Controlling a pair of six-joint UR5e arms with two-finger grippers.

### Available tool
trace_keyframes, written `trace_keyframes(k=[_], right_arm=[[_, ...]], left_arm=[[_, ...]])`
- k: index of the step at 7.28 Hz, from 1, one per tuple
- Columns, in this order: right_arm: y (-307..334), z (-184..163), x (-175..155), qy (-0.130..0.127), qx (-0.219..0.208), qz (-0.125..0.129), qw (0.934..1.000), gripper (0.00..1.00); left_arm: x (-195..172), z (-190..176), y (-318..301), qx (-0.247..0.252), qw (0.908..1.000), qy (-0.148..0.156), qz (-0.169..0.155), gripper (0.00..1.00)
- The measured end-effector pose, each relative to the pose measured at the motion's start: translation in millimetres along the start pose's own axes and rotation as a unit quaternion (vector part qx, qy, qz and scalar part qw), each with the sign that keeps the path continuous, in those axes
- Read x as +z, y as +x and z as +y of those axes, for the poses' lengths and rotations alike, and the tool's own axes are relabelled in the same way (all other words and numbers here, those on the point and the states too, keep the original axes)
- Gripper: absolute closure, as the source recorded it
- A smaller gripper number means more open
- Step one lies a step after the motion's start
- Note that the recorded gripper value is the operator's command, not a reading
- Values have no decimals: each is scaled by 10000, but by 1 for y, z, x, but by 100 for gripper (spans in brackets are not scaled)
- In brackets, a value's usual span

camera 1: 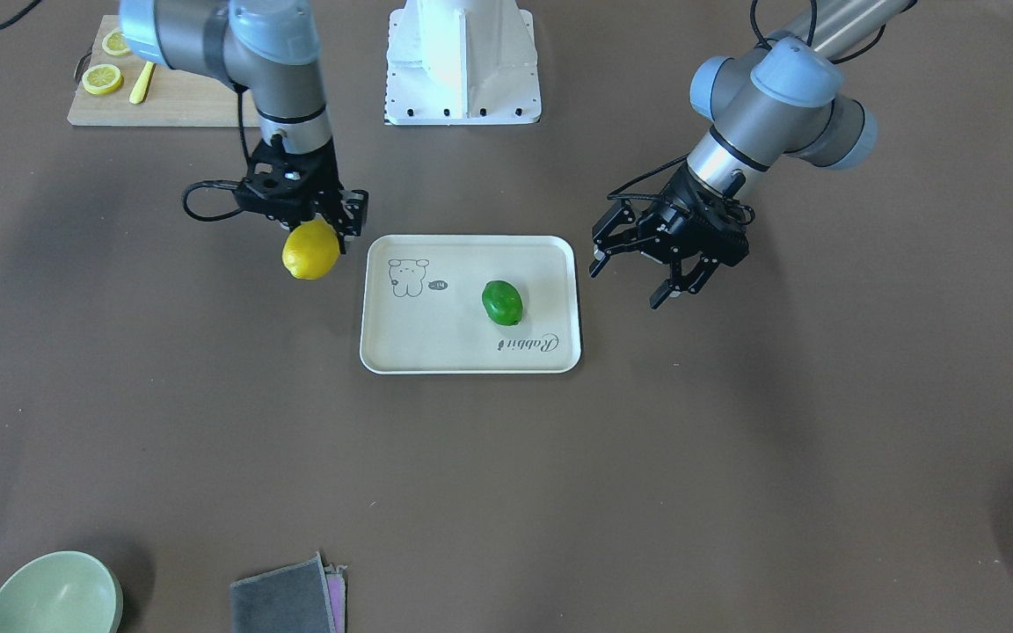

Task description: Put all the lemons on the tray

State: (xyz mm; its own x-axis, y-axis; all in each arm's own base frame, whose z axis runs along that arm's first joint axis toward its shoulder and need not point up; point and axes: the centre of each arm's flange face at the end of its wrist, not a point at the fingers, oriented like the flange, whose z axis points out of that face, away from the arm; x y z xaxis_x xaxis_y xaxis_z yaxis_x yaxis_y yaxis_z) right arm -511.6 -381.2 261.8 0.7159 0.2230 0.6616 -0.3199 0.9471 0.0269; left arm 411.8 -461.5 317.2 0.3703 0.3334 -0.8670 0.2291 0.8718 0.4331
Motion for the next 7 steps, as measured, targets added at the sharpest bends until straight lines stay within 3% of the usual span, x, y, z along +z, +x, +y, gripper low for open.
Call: trace_keyframes(k=[1,2,5,7], right_arm=[[-40,-1,5,42,-16,-4,10000,28],[-67,-3,6,65,-22,-13,10000,0],[-81,-21,-4,227,64,-82,9997,0],[-39,-60,-33,195,-317,-257,9990,0]], left_arm=[[1,0,0,-2,10000,-3,-1,2],[2,0,0,-5,10000,-6,-1,2],[3,0,1,-7,10000,-11,0,2],[2,1,0,-6,10000,-14,0,2]])
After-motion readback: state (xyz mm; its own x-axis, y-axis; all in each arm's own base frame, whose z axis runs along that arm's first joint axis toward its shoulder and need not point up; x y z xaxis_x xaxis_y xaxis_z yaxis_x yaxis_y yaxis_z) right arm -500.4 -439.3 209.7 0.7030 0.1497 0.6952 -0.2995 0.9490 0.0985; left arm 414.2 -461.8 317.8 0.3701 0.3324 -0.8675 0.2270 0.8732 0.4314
